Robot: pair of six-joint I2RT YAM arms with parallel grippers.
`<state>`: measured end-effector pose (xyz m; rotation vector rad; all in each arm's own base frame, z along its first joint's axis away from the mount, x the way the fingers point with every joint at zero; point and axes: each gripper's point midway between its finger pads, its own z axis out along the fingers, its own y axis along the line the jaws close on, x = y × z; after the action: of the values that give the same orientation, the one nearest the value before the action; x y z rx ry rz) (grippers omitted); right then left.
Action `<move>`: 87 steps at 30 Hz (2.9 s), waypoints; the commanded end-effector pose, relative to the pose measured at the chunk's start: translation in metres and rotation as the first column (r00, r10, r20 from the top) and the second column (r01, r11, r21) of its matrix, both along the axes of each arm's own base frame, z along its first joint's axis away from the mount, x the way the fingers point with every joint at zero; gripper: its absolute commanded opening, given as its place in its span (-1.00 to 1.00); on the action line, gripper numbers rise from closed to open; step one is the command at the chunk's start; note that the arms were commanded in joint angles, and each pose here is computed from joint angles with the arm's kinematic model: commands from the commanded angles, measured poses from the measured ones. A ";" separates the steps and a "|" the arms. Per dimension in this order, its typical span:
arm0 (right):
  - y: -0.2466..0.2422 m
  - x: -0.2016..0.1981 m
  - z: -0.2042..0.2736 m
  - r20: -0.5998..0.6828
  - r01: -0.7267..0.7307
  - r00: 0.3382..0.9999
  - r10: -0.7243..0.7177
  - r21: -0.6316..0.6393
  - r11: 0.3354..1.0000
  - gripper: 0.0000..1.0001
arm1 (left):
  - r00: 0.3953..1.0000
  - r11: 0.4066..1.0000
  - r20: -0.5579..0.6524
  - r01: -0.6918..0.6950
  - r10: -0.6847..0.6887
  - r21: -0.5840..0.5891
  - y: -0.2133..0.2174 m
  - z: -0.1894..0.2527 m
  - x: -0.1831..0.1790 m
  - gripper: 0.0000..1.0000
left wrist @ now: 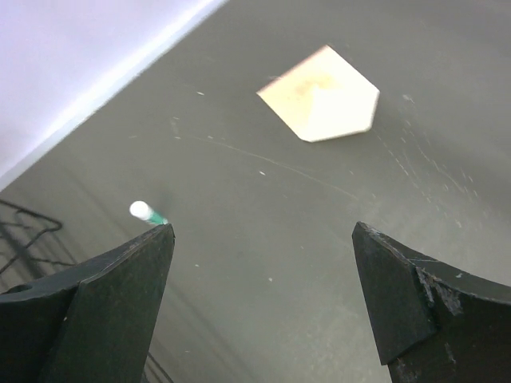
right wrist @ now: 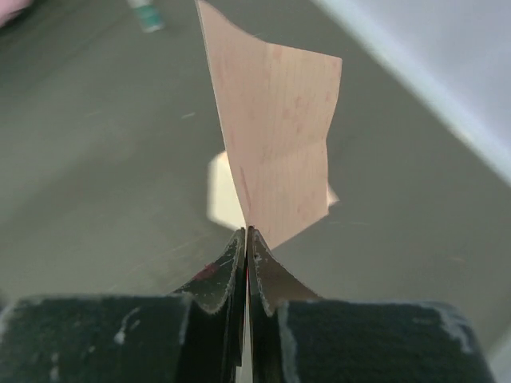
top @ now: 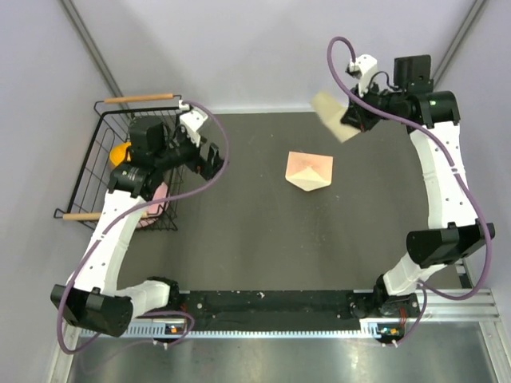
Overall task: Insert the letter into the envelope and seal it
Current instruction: Pick up the letter from the corner of the board, then fold the letter.
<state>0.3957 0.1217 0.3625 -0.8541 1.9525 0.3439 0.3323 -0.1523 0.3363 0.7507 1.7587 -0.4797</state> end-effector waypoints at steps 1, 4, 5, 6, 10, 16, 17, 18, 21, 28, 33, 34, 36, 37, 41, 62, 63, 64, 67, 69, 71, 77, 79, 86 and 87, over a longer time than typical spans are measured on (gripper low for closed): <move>0.059 -0.098 -0.016 -0.247 -0.289 0.905 0.347 0.243 0.926 -1.00 | 0.936 0.948 0.153 0.315 -0.318 0.043 -0.028 0.001 -0.039 0.98; 0.080 -0.133 -0.026 -0.270 -0.399 0.841 0.468 0.274 0.875 -1.00 | 0.844 0.881 0.255 0.461 -0.473 0.107 -0.039 -0.004 -0.063 0.98; 0.084 -0.146 -0.024 -0.263 -0.429 0.827 0.497 0.277 0.860 -1.00 | 0.798 0.853 0.302 0.499 -0.522 0.156 -0.041 -0.006 -0.068 0.98; 0.092 -0.158 -0.024 -0.265 -0.465 0.801 0.537 0.289 0.837 -1.00 | 0.772 0.831 0.310 0.529 -0.555 0.170 -0.043 -0.015 -0.074 0.98; 0.109 -0.196 -0.027 -0.257 -0.574 0.722 0.642 0.296 0.763 -1.00 | 0.655 0.750 0.375 0.619 -0.656 0.232 -0.055 -0.025 -0.093 0.94; 0.120 -0.233 -0.029 -0.240 -0.674 0.659 0.712 0.230 0.702 -1.00 | 0.517 0.610 0.374 0.768 -0.770 0.193 -0.081 -0.035 -0.132 0.84; 0.120 -0.234 -0.027 -0.233 -0.678 0.657 0.717 0.232 0.697 -1.00 | 0.492 0.589 0.378 0.782 -0.784 0.203 -0.086 -0.037 -0.138 0.82; 0.120 -0.236 -0.025 -0.231 -0.682 0.654 0.720 0.233 0.694 -1.00 | 0.484 0.580 0.376 0.788 -0.790 0.204 -0.088 -0.039 -0.141 0.81; 0.120 -0.236 -0.016 -0.198 -0.692 0.659 0.726 0.219 0.688 -1.00 | 0.462 0.545 0.356 0.818 -0.813 0.184 -0.094 -0.044 -0.153 0.68; 0.121 -0.241 -0.006 -0.155 -0.722 0.649 0.745 0.184 0.667 -1.00 | 0.426 0.485 0.308 0.862 -0.851 0.147 -0.103 -0.053 -0.171 0.09; 0.121 -0.244 -0.008 -0.156 -0.731 0.637 0.755 0.188 0.656 -1.00 | 0.414 0.473 0.307 0.869 -0.857 0.145 -0.104 -0.047 -0.176 -0.44; 0.122 -0.244 -0.008 -0.153 -0.733 0.635 0.757 0.190 0.653 -1.00 | 0.413 0.470 0.306 0.871 -0.858 0.143 -0.104 -0.046 -0.178 -0.71; 0.123 -0.244 -0.011 -0.162 -0.736 0.626 0.763 0.203 0.646 -1.00 | 0.413 0.471 0.307 0.871 -0.857 0.142 -0.103 -0.043 -0.181 -1.00; 0.124 -0.242 -0.013 -0.166 -0.729 0.631 0.757 0.206 0.653 -1.00 | 0.425 0.471 0.290 0.875 -0.858 0.112 -0.104 -0.041 -0.184 -1.00; 0.131 -0.214 -0.027 -0.192 -0.652 0.710 0.677 0.183 0.736 -0.51 | 0.437 0.448 0.267 0.894 -0.859 -0.020 -0.106 -0.014 -0.196 -1.00; 0.087 -0.185 0.019 0.274 -0.491 0.826 0.492 -0.077 0.868 0.98 | 0.787 0.721 -0.050 0.535 -0.614 -0.441 -0.111 0.000 -0.136 -1.00; 0.087 -0.189 0.018 0.259 -0.505 0.822 0.507 -0.082 0.859 0.97 | 0.780 0.713 -0.043 0.546 -0.624 -0.441 -0.111 0.001 -0.139 -1.00; 0.089 -0.191 0.018 0.264 -0.526 0.806 0.529 -0.089 0.846 0.97 | 0.772 0.703 -0.032 0.561 -0.635 -0.437 -0.111 0.001 -0.142 -1.00; 0.103 -0.200 0.018 0.253 -0.593 0.766 0.591 -0.077 0.802 0.97 | 0.746 0.671 0.015 0.607 -0.666 -0.425 -0.110 0.004 -0.150 -1.00; 0.111 -0.201 0.013 0.233 -0.615 0.754 0.615 -0.080 0.784 0.97 | 0.721 0.644 0.066 0.652 -0.689 -0.400 -0.109 0.008 -0.157 -1.00; 0.122 -0.202 0.006 0.208 -0.641 0.737 0.643 -0.086 0.763 0.97 | 0.705 0.628 0.101 0.680 -0.703 -0.377 -0.108 0.012 -0.163 -1.00; 0.145 -0.213 -0.002 0.175 -0.699 0.691 0.702 -0.086 0.710 0.86 | 0.703 0.632 0.166 0.700 -0.692 -0.333 -0.107 0.019 -0.164 -1.00; 0.148 -0.215 -0.008 0.165 -0.707 0.681 0.713 -0.104 0.700 0.56 | 0.701 0.631 0.182 0.705 -0.689 -0.325 -0.106 0.021 -0.165 -1.00; 0.149 -0.216 -0.011 0.166 -0.707 0.676 0.718 -0.129 0.696 -0.12 | 0.701 0.638 0.205 0.709 -0.683 -0.300 -0.106 0.020 -0.163 -1.00; 0.149 -0.218 -0.010 0.166 -0.708 0.675 0.719 -0.128 0.694 -0.18 | 0.704 0.642 0.208 0.707 -0.680 -0.297 -0.106 0.020 -0.162 -1.00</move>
<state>0.1833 0.2700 0.3339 -1.6322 1.4248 0.6468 0.1729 -0.2586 0.3488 1.1246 1.2705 -1.2886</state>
